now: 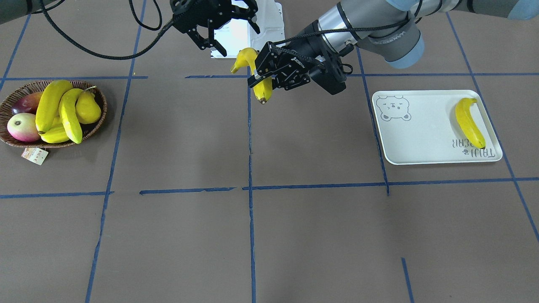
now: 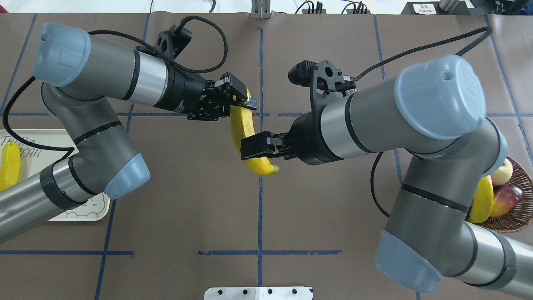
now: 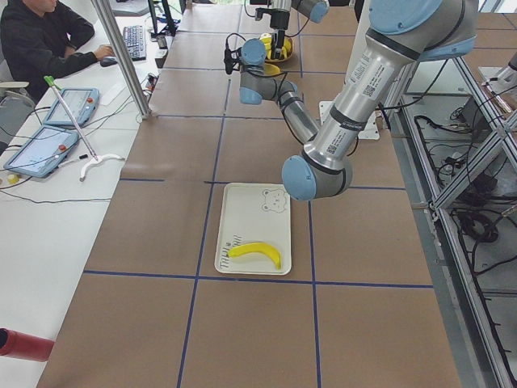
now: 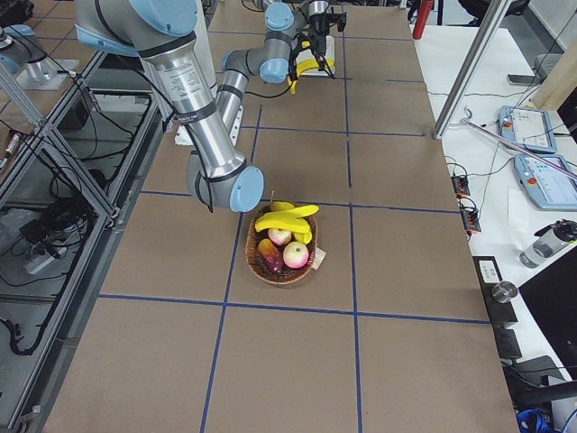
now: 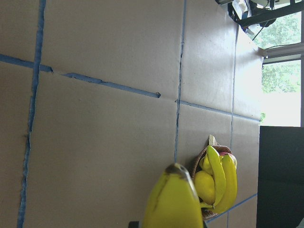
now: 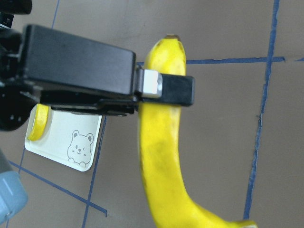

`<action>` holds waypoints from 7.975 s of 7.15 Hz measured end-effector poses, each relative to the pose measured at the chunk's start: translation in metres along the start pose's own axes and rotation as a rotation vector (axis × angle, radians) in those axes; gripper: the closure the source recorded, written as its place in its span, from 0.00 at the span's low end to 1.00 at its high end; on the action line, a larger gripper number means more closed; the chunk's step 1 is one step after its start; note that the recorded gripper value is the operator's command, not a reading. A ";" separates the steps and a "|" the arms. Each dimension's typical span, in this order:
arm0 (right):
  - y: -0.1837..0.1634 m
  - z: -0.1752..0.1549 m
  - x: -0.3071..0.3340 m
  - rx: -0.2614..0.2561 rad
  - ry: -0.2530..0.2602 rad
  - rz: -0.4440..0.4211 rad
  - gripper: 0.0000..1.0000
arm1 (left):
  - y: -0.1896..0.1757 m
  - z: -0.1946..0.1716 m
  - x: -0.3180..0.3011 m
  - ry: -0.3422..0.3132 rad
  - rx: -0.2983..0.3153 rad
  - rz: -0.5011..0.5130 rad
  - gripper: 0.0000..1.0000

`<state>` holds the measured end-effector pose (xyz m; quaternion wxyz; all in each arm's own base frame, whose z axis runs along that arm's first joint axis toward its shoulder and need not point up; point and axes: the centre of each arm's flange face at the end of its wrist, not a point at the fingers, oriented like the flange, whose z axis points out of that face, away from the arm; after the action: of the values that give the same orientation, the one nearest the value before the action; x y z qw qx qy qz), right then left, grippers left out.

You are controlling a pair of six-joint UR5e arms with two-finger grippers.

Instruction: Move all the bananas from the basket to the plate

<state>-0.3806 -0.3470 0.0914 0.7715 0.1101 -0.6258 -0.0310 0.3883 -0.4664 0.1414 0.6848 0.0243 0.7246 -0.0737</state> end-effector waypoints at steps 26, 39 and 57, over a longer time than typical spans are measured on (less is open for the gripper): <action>-0.003 -0.119 0.305 0.022 0.440 0.171 0.00 | -0.119 -0.309 -0.377 -0.348 0.143 -0.247 0.00; 0.084 -0.091 0.439 -0.255 0.672 0.112 0.03 | -0.119 -0.249 -0.309 -0.304 0.121 -0.230 0.01; -0.004 -0.191 0.331 -0.124 0.263 0.037 0.99 | -0.133 -0.207 -0.235 -0.232 0.096 -0.272 0.01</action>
<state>-0.1233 -0.3872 0.3717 0.8526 0.0537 -0.5182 -0.0406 0.1795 -0.5531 0.3960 0.7455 -0.0498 0.6331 -0.2024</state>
